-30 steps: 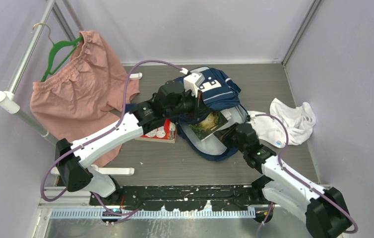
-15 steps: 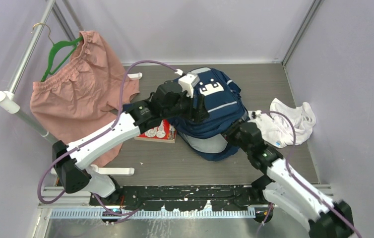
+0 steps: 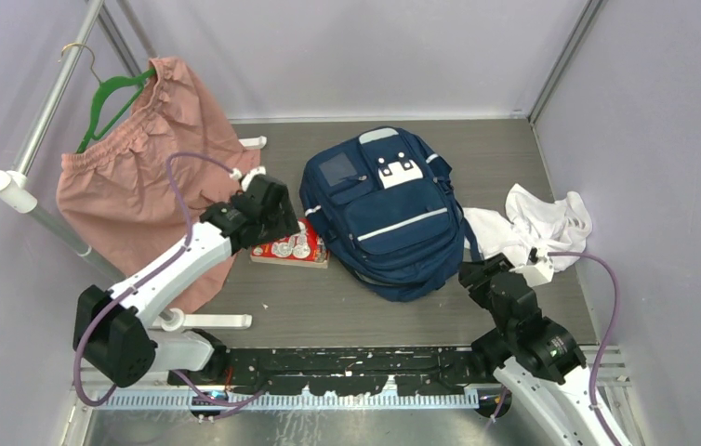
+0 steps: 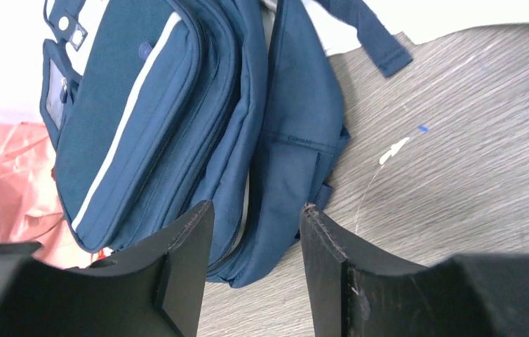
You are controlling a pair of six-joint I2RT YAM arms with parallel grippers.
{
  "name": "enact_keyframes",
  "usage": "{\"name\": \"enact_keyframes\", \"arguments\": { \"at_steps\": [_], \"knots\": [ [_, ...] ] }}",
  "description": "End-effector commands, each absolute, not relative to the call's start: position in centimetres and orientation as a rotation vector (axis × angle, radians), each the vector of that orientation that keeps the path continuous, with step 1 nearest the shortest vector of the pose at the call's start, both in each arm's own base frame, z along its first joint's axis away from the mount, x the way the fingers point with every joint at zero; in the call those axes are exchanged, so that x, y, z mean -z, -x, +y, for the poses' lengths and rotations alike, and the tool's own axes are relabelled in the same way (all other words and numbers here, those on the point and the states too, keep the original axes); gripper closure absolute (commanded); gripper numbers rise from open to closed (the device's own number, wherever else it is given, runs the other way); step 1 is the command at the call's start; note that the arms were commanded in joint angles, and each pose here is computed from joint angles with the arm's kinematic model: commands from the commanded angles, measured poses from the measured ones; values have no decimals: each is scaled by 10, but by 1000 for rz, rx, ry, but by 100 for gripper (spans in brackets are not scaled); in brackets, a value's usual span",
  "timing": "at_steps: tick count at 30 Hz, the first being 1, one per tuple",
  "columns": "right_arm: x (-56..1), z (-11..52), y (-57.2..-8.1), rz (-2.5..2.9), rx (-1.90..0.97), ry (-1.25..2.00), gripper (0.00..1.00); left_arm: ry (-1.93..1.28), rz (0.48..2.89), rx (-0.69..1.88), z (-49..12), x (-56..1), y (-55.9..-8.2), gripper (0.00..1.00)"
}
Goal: Pack the student bag
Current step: Place the book in the student bag, then pick up the book from the center of the board.
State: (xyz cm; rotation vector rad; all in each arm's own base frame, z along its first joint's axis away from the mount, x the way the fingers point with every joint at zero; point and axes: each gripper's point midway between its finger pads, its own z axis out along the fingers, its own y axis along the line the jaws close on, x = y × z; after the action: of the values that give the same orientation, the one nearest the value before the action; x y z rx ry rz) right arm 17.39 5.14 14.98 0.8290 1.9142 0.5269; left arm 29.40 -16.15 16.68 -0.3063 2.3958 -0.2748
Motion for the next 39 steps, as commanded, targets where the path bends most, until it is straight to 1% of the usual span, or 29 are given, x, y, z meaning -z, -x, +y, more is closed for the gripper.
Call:
{"name": "enact_keyframes", "arguments": {
  "at_steps": [1, 4, 9, 12, 14, 18, 20, 21, 22, 23, 24, 25, 30, 35, 39],
  "knots": [
    [-191, 35, -182, 1829, -434, -800, 46, 739, 2379, 204, -142, -122, -278, 34],
    [-200, 40, -188, 1832, -442, -775, 45, 917, 2318, 231, -141, -102, -281, 32],
    [-196, 53, -192, 1843, -506, -771, 45, 1079, 2269, 287, -153, -77, -294, 27],
    [-191, 56, -191, 1846, -538, -780, 45, 1159, 2258, 284, -159, -58, -302, 26],
    [-189, 58, -190, 1851, -552, -779, 45, 1184, 2252, 291, -165, -48, -307, 27],
    [-187, 58, -187, 1862, -553, -778, 45, 1254, 2233, 286, -173, -24, -303, 29],
    [-186, 57, -186, 1868, -546, -777, 45, 1279, 2228, 264, -174, -14, -299, 34],
    [-186, 57, -186, 1868, -545, -777, 45, 1286, 2232, 255, -174, -10, -298, 43],
    [-186, 57, -186, 1867, -548, -775, 45, 1290, 2235, 245, -173, -8, -297, 56],
    [-186, 58, -186, 1868, -548, -774, 45, 1291, 2237, 234, -172, -6, -296, 82],
    [-186, 58, -186, 1870, -547, -772, 45, 1290, 2238, 224, -170, -5, -294, 97],
    [-186, 58, -186, 1872, -548, -771, 45, 1289, 2234, 215, -167, -5, -292, 100],
    [-191, 70, -187, 1887, -599, -704, 45, 1208, 2216, 170, -148, -23, -282, 100],
    [-214, 123, -191, 1944, -793, -377, 45, 1082, 2202, 164, -125, -50, -263, 100],
    [-222, 174, -189, 2043, -969, -96, 45, 909, 2247, 277, -127, -73, -247, 100]
  ]
}}
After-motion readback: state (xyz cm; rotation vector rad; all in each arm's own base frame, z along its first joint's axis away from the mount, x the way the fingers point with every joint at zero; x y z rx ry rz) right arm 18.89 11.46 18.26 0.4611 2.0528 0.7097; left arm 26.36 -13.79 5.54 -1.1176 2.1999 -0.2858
